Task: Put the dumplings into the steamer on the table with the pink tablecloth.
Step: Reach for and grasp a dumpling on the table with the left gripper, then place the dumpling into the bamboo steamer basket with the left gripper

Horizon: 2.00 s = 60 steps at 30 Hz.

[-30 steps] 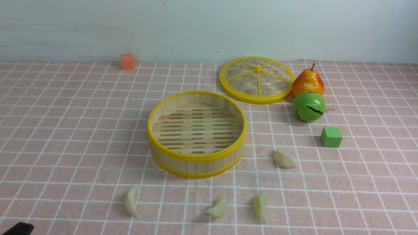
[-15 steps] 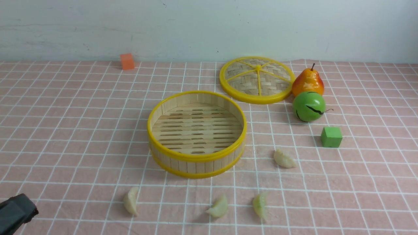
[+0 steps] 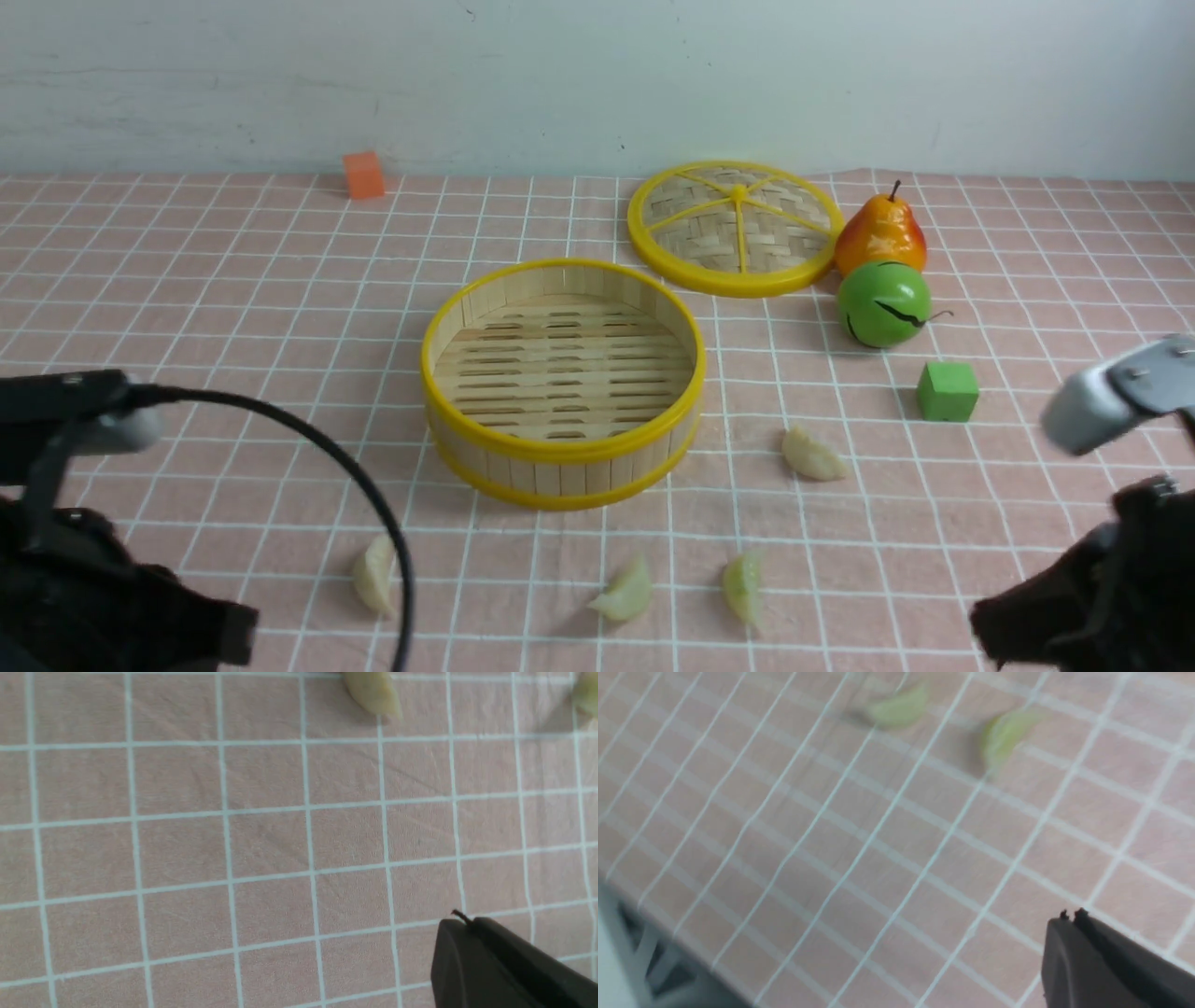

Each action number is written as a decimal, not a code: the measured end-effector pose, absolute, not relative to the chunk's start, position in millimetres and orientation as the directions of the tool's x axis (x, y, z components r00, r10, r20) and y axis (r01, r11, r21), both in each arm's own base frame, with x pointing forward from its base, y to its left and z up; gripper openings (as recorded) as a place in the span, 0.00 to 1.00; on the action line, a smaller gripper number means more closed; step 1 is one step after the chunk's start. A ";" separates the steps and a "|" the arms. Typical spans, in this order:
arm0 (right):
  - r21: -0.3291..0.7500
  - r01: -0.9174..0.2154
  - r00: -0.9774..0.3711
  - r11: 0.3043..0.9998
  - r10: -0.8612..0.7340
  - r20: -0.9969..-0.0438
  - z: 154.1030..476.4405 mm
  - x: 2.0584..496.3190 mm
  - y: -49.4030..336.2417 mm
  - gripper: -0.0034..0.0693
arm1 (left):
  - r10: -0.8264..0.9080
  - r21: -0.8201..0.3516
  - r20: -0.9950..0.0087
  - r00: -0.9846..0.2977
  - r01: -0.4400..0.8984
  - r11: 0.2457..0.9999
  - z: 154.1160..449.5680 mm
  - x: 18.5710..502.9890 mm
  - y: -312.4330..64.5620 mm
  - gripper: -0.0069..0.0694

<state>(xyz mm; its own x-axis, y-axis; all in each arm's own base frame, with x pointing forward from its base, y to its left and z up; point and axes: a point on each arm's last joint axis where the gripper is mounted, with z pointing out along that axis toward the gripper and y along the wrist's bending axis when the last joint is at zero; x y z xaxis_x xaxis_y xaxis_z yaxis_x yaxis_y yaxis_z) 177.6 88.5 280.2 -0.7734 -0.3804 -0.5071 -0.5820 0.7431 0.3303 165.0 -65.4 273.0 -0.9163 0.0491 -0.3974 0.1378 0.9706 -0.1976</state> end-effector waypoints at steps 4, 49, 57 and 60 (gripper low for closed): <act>0.308 -0.732 -0.680 0.607 -0.628 -0.378 281.6 168.5 132.1 0.04 | 0.077 -0.114 -0.314 -0.946 0.118 0.986 262.0 192.3 -82.0 0.13; -0.101 -0.734 -0.626 0.672 -0.726 -0.283 313.3 143.9 120.9 0.07 | 0.213 -0.100 -0.535 -0.818 0.311 0.945 309.5 339.3 -187.9 0.33; -0.086 -0.657 -0.669 0.749 -0.631 -0.392 335.2 123.8 101.0 0.08 | 0.218 -0.094 -0.439 -0.872 0.286 0.954 254.7 407.0 -235.2 0.33; -0.069 -0.637 -0.679 0.768 -0.601 -0.422 340.7 117.3 95.8 0.08 | 0.197 -0.099 -0.426 -0.883 0.262 0.960 230.8 427.3 -244.1 0.33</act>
<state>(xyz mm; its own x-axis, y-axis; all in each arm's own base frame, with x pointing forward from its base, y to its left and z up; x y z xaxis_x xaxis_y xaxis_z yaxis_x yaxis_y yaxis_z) 117.3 95.8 340.7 -0.6789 -0.6008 -0.4219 -0.6369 0.7679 -0.0687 427.3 -244.1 230.8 -0.8830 0.1971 -0.4260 0.2619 0.9600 -0.0986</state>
